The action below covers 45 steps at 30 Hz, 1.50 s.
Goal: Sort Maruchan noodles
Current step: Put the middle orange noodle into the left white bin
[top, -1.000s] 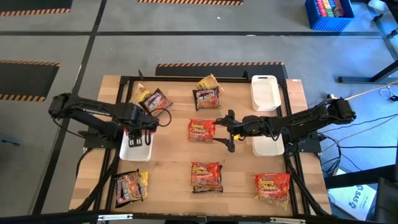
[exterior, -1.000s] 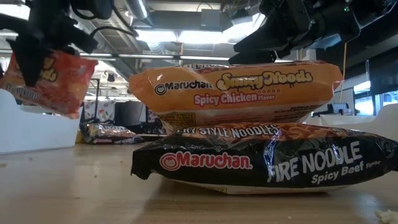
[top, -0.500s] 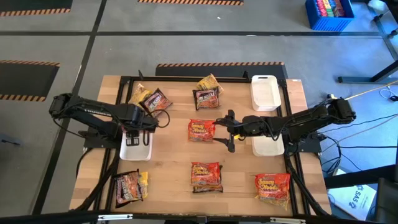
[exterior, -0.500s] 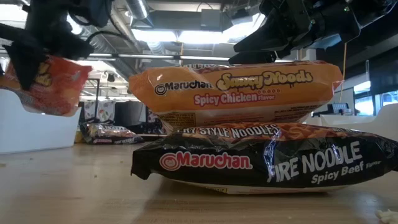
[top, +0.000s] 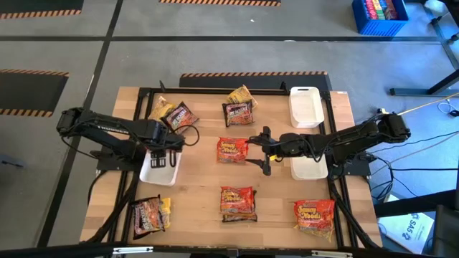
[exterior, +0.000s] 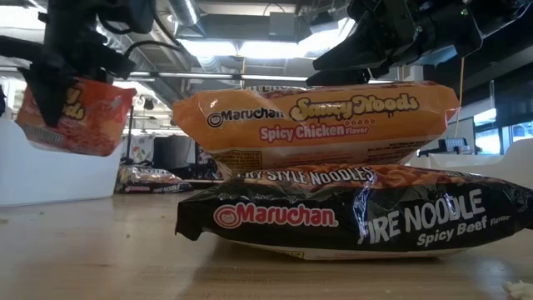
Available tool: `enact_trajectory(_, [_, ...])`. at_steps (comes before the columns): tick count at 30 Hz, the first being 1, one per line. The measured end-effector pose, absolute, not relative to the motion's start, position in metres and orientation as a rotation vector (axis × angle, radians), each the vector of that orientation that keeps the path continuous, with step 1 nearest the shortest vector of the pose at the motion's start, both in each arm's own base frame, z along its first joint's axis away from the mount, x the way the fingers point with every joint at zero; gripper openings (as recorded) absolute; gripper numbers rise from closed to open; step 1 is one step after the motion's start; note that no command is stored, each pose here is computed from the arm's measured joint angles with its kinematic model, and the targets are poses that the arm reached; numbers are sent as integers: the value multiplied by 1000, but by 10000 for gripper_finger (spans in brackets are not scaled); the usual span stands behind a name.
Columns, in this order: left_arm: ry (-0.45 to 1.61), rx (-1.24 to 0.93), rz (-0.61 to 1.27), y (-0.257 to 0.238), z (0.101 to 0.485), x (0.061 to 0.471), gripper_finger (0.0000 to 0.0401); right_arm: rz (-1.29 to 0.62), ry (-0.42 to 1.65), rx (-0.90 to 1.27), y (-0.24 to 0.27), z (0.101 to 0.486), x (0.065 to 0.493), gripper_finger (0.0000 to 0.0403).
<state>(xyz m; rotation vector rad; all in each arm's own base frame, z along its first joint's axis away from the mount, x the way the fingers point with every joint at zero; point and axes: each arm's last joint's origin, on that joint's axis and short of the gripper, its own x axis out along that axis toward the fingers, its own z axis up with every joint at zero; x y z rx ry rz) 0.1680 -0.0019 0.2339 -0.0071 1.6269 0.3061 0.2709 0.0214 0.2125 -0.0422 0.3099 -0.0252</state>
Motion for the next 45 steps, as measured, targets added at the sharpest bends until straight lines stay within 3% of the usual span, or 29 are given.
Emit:
enact_trajectory(15, [1559, 101, 258, 0, 200, 170, 160, -18, 311, -41, 22, 212, 271, 324])
enact_trajectory(33, [1471, -22, 293, 4, 193, 178, 165, 34, 313, -29, 24, 204, 278, 324])
enact_trajectory(45, [1534, -102, 355, 21, 183, 183, 167, 55, 309, -26, 24, 204, 278, 324])
